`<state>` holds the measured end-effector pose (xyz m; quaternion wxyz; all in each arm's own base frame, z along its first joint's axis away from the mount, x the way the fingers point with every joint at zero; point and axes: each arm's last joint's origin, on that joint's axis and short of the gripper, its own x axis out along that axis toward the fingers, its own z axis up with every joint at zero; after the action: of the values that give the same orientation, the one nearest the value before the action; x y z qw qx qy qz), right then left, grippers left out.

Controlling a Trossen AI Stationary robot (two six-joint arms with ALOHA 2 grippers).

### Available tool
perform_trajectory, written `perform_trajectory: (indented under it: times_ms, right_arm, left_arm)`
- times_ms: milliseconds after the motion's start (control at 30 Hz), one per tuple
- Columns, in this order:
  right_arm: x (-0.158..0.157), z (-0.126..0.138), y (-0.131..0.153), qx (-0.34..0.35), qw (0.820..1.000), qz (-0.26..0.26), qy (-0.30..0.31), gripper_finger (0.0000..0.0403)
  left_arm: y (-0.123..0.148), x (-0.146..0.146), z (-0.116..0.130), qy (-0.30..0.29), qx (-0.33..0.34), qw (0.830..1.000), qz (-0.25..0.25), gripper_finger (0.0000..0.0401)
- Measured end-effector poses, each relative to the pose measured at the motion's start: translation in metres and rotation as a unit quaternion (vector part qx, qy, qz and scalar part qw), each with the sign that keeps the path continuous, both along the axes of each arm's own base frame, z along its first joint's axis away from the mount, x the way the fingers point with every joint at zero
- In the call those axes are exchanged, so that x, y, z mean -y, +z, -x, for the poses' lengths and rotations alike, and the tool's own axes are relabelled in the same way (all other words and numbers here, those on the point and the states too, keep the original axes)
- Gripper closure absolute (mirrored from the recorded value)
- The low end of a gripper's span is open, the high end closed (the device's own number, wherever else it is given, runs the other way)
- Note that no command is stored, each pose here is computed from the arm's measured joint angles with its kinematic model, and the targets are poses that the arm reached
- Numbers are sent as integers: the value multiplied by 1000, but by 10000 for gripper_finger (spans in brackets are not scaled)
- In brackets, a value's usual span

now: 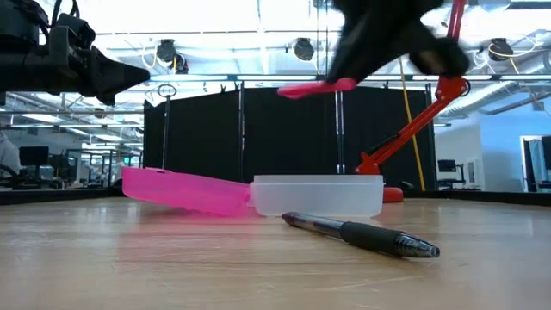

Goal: Pick & place school supplies into a supply box
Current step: Put the pink pen into the pink supply box

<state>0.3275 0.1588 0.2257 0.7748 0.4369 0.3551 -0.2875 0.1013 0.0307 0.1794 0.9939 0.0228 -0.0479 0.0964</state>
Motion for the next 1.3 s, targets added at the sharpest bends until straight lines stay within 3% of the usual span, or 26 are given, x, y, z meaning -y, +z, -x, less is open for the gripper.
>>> perform_trajectory:
  times_ms: [267,533,1033,1300]
  right_arm:
    - [80,-27,-2,-39,997,-63,-29,388]
    - [121,-23,-24,-84,990,-96,-58,388]
    - [130,-9,-68,-56,988,-122,-71,388]
    - [129,-9,-69,-54,988,-123,-69,353]
  left_arm:
    - [0,0,0,0,0,1000,1,359]
    - [-1,0,0,6,-8,1000,-22,359]
    - [3,0,0,8,10,999,-30,359]
    - [3,0,0,8,10,999,-30,359]
